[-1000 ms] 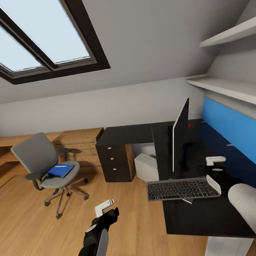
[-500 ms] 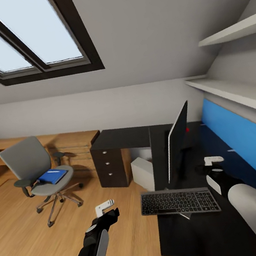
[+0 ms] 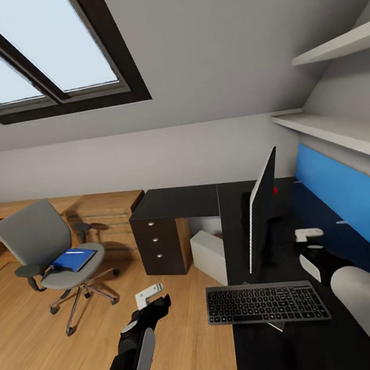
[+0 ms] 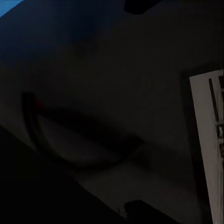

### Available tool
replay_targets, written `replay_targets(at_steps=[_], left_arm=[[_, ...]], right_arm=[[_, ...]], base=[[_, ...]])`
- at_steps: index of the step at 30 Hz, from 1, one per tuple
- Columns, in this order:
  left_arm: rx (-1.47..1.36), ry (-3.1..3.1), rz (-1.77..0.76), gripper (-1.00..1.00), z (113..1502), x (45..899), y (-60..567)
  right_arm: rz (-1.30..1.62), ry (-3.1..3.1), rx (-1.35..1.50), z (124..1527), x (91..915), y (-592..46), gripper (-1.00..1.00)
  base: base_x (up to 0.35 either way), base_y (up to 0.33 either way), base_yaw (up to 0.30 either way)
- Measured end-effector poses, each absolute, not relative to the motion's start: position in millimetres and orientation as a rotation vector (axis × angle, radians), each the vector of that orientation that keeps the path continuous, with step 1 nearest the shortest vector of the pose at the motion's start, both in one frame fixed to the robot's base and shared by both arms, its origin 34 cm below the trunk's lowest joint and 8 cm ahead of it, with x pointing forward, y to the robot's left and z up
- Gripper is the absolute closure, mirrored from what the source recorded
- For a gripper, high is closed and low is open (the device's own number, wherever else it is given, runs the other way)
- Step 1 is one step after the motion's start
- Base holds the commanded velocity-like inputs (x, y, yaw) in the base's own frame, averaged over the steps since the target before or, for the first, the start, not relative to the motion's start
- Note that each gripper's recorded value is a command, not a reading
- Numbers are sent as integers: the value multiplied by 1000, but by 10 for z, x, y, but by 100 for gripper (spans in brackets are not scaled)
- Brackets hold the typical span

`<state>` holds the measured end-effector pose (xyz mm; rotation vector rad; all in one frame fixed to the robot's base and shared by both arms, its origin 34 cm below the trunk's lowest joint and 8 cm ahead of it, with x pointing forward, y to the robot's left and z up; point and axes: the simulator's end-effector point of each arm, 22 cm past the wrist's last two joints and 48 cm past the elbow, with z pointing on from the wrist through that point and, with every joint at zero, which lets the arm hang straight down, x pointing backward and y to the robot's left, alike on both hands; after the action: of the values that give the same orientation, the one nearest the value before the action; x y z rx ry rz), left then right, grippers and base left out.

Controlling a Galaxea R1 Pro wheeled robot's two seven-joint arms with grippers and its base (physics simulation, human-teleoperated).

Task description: In the bedroom, organize the workspace by keeping the computer under the desk, ensuring the monitor is on the desk, placing the keyboard on the desk next to the monitor, placing the mouse on the desk next to the keyboard, moving the folder from the swivel chair onto the desk next to the mouse, stacking the notebook on top of the folder with the pen on top of the notebook, and positioning the swivel chair next to the desk.

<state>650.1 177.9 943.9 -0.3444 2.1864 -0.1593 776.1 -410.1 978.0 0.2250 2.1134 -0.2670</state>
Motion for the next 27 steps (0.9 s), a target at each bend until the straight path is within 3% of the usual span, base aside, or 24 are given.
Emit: replay_targets(at_steps=[27], left_arm=[[-357,2099,-163,-100,9629,6735,1888]], right_arm=[[-268,2183,245,9459,7761,-4149,-100]], base=[[1,0,0]])
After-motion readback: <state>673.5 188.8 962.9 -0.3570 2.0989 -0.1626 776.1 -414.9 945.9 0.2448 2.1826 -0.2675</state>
